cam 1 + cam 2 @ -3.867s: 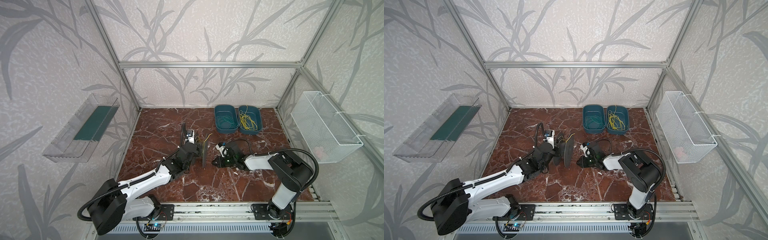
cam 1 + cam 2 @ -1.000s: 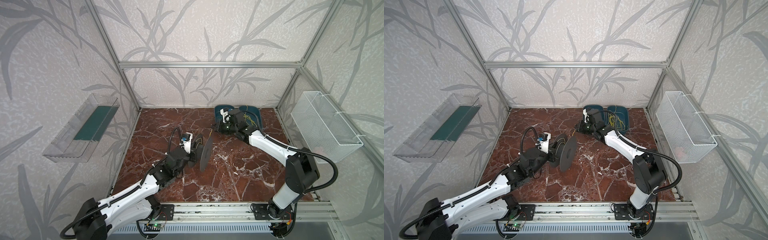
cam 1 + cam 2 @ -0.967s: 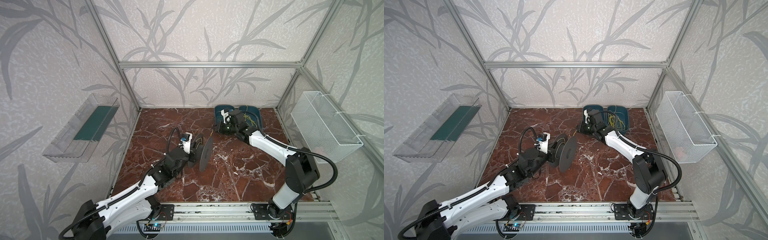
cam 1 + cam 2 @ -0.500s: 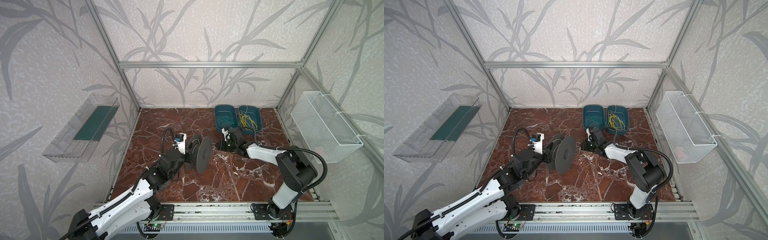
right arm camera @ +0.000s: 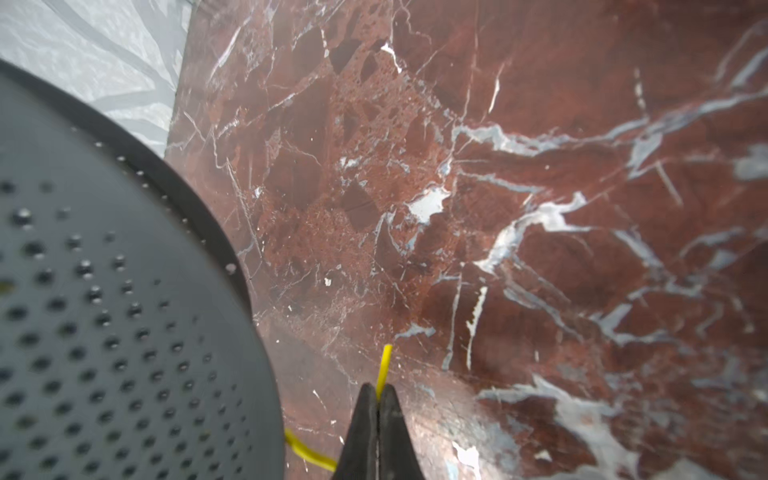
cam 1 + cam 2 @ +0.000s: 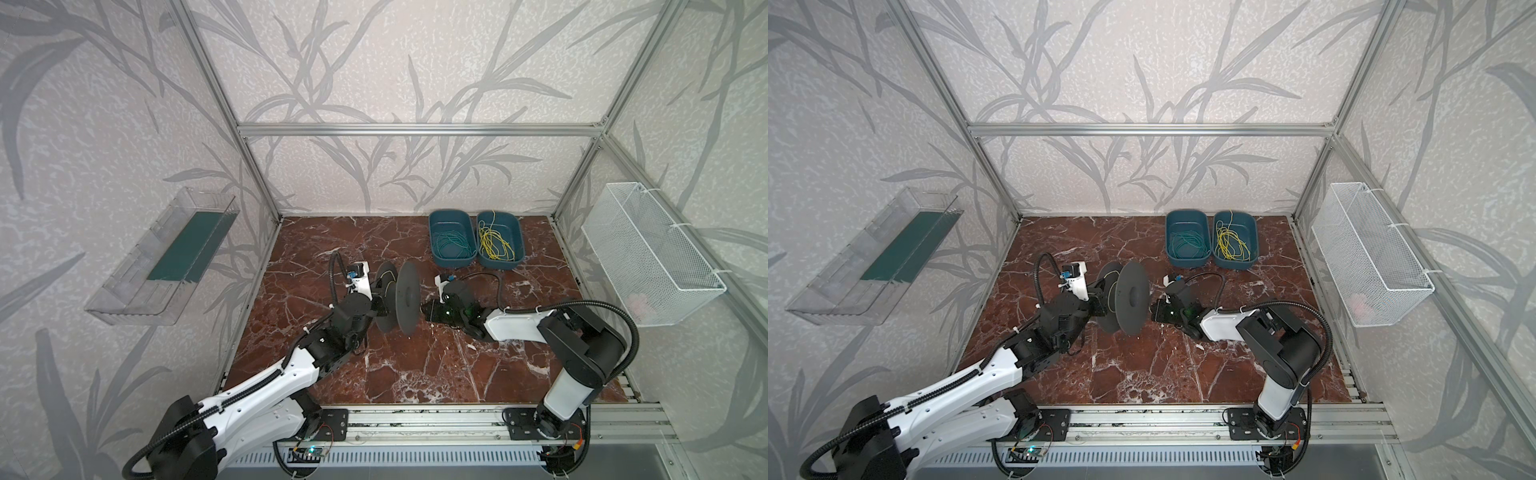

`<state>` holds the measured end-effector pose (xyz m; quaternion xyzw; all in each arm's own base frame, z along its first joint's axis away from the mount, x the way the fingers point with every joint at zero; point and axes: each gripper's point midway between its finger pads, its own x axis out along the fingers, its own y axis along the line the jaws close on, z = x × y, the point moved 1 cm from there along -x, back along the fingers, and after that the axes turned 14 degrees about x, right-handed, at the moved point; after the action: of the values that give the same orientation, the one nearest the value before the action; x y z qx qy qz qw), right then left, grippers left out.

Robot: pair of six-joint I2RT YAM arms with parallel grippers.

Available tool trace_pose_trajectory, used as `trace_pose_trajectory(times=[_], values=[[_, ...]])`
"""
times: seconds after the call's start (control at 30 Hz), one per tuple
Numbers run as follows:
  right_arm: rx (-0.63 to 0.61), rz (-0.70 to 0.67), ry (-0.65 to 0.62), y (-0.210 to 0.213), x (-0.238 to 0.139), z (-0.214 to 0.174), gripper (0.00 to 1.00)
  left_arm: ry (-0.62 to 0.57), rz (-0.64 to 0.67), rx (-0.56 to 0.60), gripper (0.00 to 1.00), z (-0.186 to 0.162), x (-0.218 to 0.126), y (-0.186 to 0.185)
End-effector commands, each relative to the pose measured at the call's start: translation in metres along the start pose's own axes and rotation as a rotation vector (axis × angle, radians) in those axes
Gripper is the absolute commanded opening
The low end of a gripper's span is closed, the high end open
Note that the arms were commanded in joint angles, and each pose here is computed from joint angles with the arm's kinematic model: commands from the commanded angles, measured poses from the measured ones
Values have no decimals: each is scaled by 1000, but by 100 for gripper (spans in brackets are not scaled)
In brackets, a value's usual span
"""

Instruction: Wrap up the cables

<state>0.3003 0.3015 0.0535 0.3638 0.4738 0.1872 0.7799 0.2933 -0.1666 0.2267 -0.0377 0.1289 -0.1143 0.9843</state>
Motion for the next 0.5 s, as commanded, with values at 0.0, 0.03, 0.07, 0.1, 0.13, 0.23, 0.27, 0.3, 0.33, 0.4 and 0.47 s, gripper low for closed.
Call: trace_pose_trajectory(times=[0.0, 0.03, 0.07, 0.1, 0.13, 0.23, 0.27, 0.3, 0.33, 0.4, 0.47], values=[[57, -81, 30, -26, 0, -29, 0, -292, 196, -227, 0, 72, -12, 35], [56, -80, 21, -24, -1, -32, 0, -293, 211, -234, 0, 71, -11, 37], [51, -83, 14, -23, -2, -36, 0, -296, 226, -247, 0, 71, -10, 38], [44, -89, 3, -21, -3, -39, 0, -299, 243, -257, 0, 71, -8, 40], [40, -105, -9, -24, -3, -42, 0, -298, 258, -269, 0, 71, -7, 41], [22, -105, -57, -15, -11, -46, 0, -293, 315, -291, 0, 69, -4, 46], [16, -115, -70, -15, -13, -48, 0, -292, 334, -294, 0, 67, -3, 47], [7, -111, -87, -14, -15, -50, 0, -292, 353, -301, 0, 67, -2, 49], [1, -113, -98, -12, -17, -52, 0, -294, 366, -306, 0, 67, -2, 50], [-19, -111, -107, -7, -20, -56, 0, -295, 408, -301, 0, 69, -3, 52], [-34, -105, -108, -2, -22, -59, 0, -292, 438, -296, 0, 69, -3, 53]])
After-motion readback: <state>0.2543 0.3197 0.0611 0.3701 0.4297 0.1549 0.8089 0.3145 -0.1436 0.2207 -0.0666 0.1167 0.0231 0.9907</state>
